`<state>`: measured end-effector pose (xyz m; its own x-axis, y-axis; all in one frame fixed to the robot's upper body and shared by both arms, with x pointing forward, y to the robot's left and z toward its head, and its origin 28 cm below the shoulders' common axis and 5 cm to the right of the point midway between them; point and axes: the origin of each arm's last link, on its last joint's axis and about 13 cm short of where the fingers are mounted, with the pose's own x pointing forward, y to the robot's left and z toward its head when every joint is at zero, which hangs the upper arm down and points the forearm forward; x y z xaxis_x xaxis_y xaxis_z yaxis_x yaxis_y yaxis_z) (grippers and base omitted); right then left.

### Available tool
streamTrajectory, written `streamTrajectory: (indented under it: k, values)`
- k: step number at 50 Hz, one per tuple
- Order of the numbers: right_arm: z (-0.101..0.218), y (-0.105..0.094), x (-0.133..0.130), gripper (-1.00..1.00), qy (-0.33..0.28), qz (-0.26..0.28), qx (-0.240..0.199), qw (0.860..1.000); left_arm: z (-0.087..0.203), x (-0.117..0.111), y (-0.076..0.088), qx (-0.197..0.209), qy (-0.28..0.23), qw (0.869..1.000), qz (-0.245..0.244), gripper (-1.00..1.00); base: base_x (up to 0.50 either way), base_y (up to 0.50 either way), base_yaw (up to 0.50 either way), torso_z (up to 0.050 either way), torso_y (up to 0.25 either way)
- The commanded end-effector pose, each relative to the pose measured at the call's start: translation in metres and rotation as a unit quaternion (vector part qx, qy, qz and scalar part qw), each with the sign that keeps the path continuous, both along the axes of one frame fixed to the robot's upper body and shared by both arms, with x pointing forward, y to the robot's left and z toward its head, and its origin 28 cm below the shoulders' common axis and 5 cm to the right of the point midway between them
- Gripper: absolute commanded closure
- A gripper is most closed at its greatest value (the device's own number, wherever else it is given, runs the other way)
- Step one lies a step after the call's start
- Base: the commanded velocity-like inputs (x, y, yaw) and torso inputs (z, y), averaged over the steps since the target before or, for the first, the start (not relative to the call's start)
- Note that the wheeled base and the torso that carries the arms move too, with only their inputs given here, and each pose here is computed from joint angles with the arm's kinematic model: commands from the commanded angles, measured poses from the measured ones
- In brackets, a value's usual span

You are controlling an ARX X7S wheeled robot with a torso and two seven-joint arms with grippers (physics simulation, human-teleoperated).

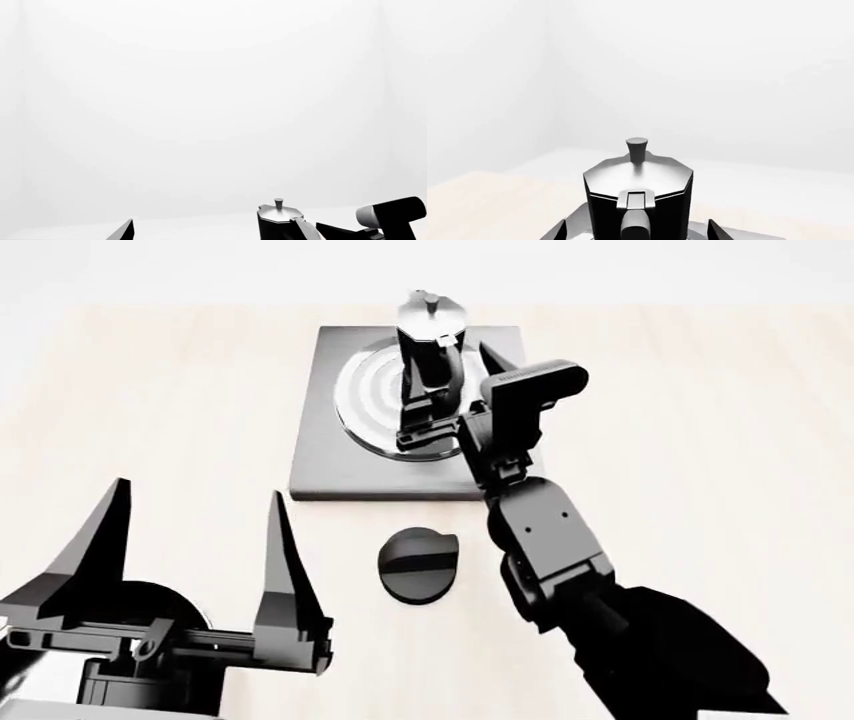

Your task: Turn on the stove and put the moka pot on it.

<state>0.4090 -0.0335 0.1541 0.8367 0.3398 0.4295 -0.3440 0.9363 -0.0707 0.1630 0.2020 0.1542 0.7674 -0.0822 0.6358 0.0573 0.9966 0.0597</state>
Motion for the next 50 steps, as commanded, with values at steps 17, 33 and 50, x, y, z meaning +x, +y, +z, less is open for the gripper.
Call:
streamTrajectory:
  k: [17,33,50]
  values:
    - [0.092,0.013,0.000,-1.00,-0.086,0.001,0.020,0.996,0.041,0.018,0.008,0.005,-0.036,0.999,0.038,-1.00,0.00,0.00,0.00,0.000,0.000]
    - [0.196,-0.004,-0.070,-1.00,-0.219,-0.157,0.026,0.963,0.123,0.049,0.015,0.015,-0.167,0.984,0.051,-1.00,0.00,0.00,0.00,0.000,0.000]
    - [0.225,-0.041,-0.134,-1.00,-0.321,-0.225,-0.008,0.920,0.158,0.048,0.020,0.037,-0.214,0.974,0.066,-1.00,0.00,0.00,0.00,0.000,0.000]
